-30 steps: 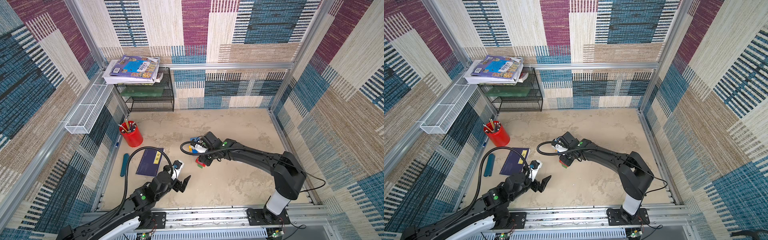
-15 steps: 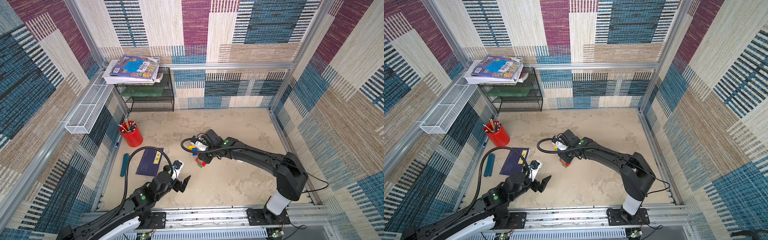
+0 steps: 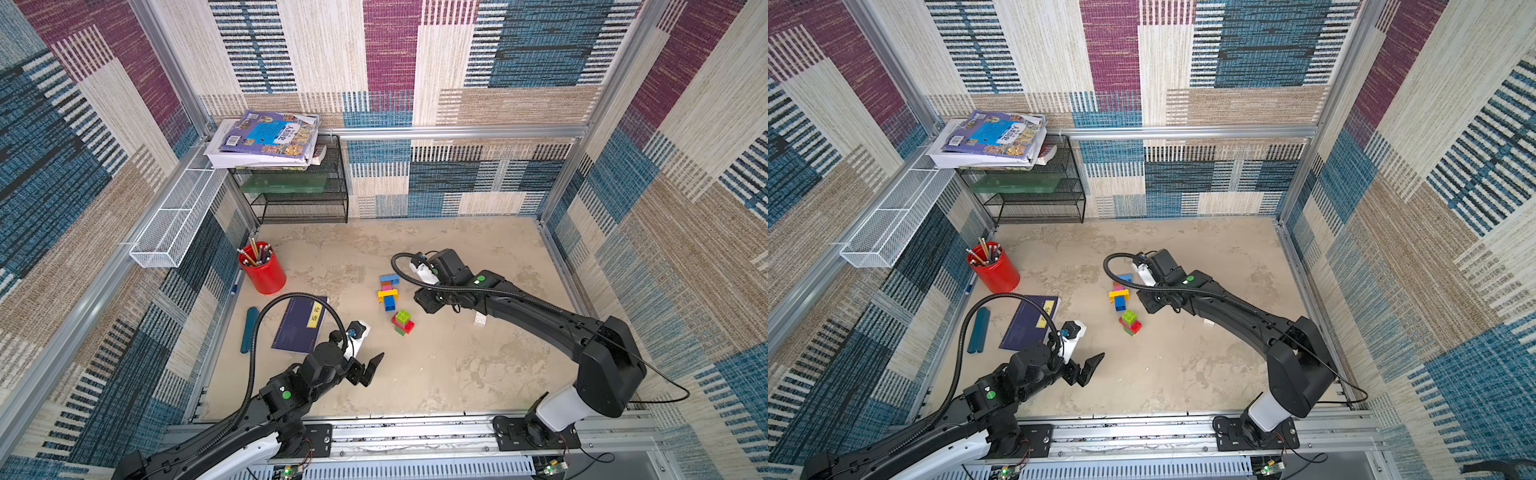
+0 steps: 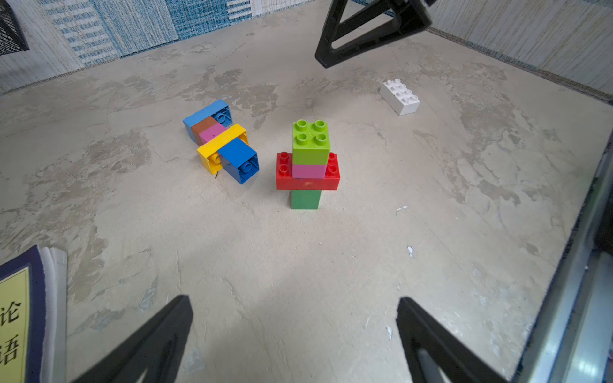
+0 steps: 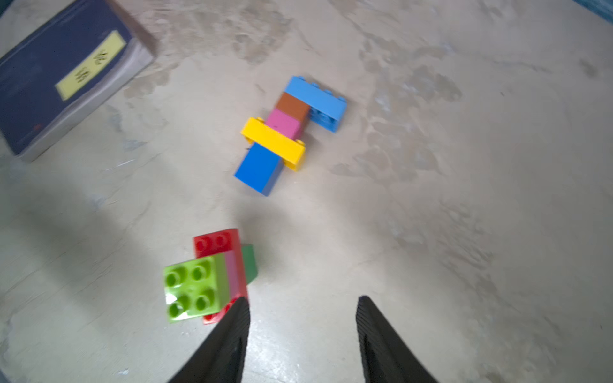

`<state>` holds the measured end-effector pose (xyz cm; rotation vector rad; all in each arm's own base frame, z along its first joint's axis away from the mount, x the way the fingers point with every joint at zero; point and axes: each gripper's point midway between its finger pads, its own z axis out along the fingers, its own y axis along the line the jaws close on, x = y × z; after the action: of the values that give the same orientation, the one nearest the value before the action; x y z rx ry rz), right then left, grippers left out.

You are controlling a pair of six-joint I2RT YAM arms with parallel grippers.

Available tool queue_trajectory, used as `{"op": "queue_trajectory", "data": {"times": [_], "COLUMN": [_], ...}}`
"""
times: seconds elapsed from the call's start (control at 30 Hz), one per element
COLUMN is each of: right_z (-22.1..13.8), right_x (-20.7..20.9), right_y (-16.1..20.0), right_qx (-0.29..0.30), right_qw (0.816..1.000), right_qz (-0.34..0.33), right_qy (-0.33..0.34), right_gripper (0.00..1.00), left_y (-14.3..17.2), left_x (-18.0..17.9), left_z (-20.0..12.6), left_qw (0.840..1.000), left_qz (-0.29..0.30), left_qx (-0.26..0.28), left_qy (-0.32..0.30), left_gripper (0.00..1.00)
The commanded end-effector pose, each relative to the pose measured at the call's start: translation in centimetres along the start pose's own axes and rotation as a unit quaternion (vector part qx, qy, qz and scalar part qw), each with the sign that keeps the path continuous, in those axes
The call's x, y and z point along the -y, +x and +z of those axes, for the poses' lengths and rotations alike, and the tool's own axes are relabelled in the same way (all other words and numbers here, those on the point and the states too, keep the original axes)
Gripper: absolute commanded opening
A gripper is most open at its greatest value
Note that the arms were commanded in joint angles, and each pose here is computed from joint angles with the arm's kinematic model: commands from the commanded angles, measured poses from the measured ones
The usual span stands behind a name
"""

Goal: Assemble the letter f with lego
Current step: Assemble the lego brick with the lego brick, then pick up the lego brick from the center of the board.

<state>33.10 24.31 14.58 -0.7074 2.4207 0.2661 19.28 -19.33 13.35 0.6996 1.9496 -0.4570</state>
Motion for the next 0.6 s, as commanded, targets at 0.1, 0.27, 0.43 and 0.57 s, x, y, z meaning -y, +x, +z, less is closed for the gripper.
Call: {"op": "queue_trajectory", "data": {"times": [0.1,0.27,0.43,0.57], "right_z": [-0.2,-0.7,-0.9,-0.7], "right_x": [5.7,9.6,11.1,12.2], "right_y": [2.3,5.8,8.3,9.6], "right_qx": [0.012,0.013,0.019,0.017], "right_qw": [0.983,0.957,0.943,0.937], "right_qz": [0.157,0.234,0.278,0.299], "right_qy": [0.093,0.172,0.181,0.177], "right_gripper": [0.59,0.62,0.62,0.62], "left_y": [-0.1,-0.1,-0.1,-0.1], "left_x": [0.3,0.3,0.3,0.3], "left_z": [0.0,0.0,0.0,0.0], "left_qw": [1.0,1.0,1.0,1.0], "left_qz": [0.009,0.007,0.008,0.006], "left_qx": [0.001,0.0,0.0,-0.001], "left_qy": [0.008,0.008,0.009,0.01], "left_gripper": [0.99,0.99,0.99,0.99]}}
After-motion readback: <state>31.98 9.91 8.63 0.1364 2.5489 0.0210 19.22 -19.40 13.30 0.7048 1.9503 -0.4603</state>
